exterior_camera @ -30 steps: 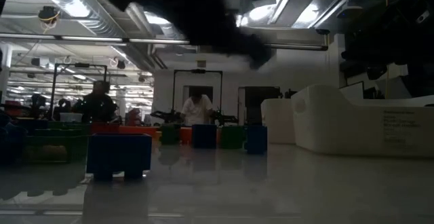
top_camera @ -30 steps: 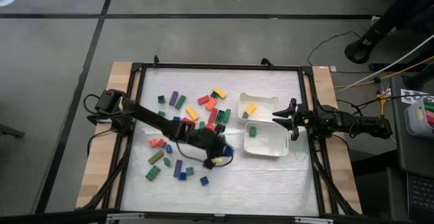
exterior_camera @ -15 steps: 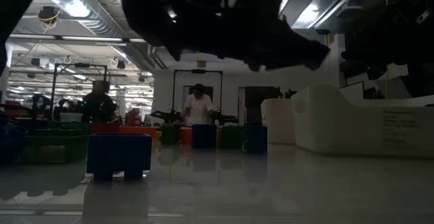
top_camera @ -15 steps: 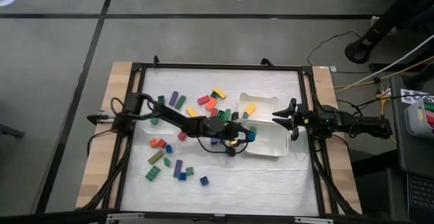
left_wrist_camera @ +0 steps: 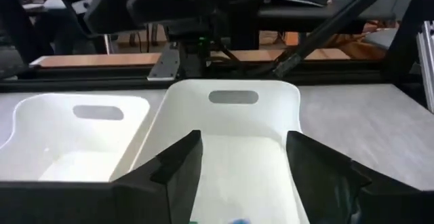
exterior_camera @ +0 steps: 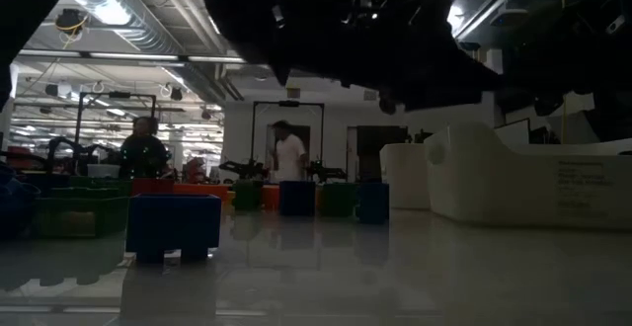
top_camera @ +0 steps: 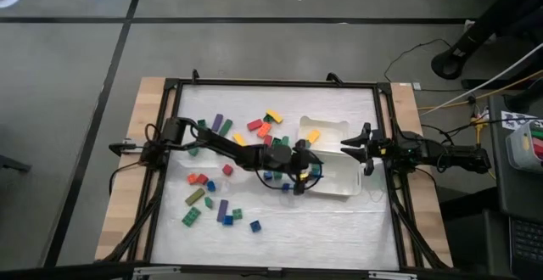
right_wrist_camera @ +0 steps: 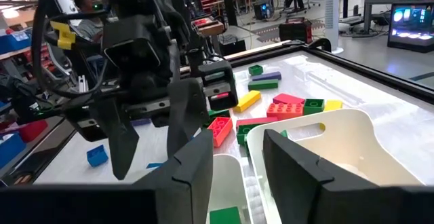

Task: Sort blocks by size
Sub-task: Put the blue cube block into the bottom white bin, then put the blue cube game piece into the bottom white bin

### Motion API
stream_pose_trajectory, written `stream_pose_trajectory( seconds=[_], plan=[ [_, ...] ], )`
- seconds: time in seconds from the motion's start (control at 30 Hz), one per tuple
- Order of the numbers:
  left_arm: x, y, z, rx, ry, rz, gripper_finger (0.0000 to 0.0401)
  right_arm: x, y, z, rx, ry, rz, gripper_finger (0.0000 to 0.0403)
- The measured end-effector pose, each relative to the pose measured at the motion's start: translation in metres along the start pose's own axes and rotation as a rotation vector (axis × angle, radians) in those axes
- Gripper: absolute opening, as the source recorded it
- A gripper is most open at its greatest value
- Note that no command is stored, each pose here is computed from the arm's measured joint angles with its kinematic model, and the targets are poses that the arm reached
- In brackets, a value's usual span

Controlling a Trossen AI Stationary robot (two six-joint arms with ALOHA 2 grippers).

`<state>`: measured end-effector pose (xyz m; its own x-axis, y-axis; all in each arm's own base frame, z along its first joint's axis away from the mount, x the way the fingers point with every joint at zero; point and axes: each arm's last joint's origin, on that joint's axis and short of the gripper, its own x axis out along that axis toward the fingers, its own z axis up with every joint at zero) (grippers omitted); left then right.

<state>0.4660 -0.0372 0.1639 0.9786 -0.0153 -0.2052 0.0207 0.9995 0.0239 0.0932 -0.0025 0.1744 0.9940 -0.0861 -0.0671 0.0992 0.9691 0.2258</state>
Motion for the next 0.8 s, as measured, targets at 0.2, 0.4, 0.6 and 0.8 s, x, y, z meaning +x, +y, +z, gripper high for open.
stream_pose_trajectory(
  seconds=[0.2,0.4,0.6,0.8],
  plan=[
    [-0.029,0.002,0.038,0.047,0.13,-0.004,0.0203,0.0,0.003,0.008,0.006,-0.09,0.047,0.0131],
    [-0.081,0.009,0.077,0.052,0.283,-0.002,0.0193,0.002,0.005,0.016,-0.046,-0.161,0.076,0.0131],
    [-0.14,0.013,0.087,-0.002,0.236,0.014,0.0192,0.009,0.008,0.022,-0.093,-0.2,0.106,0.0131],
    [-0.19,0.008,0.068,-0.08,0.182,0.062,0.0192,0.021,0.015,0.045,-0.153,-0.173,0.117,0.0131]
  ],
)
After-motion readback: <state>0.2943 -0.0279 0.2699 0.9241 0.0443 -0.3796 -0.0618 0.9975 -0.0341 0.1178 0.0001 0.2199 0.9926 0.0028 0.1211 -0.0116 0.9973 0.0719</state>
